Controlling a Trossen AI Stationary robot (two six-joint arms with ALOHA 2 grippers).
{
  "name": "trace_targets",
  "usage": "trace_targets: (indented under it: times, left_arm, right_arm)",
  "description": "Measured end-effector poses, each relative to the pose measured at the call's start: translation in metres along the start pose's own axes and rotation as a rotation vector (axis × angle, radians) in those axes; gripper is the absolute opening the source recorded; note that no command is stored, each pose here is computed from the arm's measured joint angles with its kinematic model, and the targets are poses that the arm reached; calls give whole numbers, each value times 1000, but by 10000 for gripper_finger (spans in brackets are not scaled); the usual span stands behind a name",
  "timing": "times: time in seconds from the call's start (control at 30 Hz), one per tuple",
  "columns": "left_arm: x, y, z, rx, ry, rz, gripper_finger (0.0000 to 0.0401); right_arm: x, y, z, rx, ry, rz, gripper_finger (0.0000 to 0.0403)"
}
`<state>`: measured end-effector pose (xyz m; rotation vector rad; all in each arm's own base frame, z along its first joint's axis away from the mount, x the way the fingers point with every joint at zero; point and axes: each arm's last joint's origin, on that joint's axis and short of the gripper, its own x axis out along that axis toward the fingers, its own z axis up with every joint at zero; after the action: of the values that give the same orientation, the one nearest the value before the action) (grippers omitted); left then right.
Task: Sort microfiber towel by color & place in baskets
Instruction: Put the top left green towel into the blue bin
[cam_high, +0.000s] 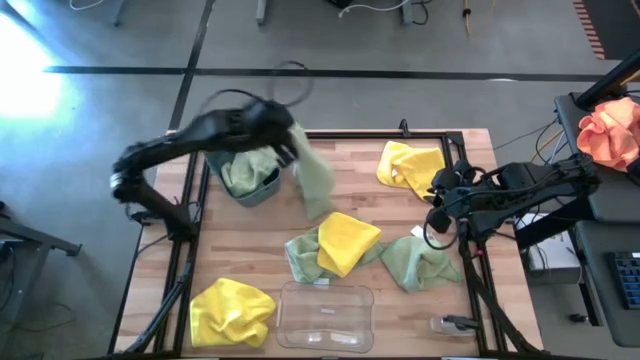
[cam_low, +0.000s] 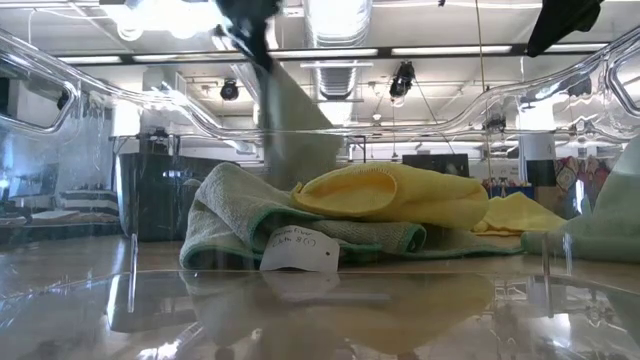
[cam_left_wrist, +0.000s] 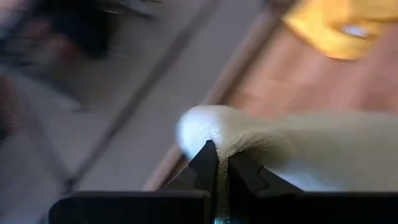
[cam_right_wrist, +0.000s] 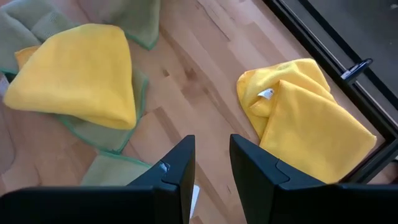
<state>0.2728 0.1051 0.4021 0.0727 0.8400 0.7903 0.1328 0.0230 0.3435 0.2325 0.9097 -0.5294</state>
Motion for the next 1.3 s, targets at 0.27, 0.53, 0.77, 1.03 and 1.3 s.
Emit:
trace_targets:
  times: [0.27, 0.53, 0.77, 1.03, 1.3]
  left_arm:
    - [-74, 53, -25, -126, -109, 259, 1]
    - [-114, 81, -62, -250, -88, 472, 1]
    - [-125, 85, -95, -352, 52, 435, 1]
    - [-83, 58, -114, -275, 182, 313, 1]
    - [-42, 36, -136, -213, 258, 333, 18]
  right_arm:
    - [0, 0, 0, 5, -2, 0, 93]
    - [0, 0, 0, 72, -2, 2, 93]
    - [0, 0, 0, 83, -2, 2, 93]
    - [0, 0, 0, 80, -9, -6, 93]
    - [0, 0, 1, 80, -17, -15, 93]
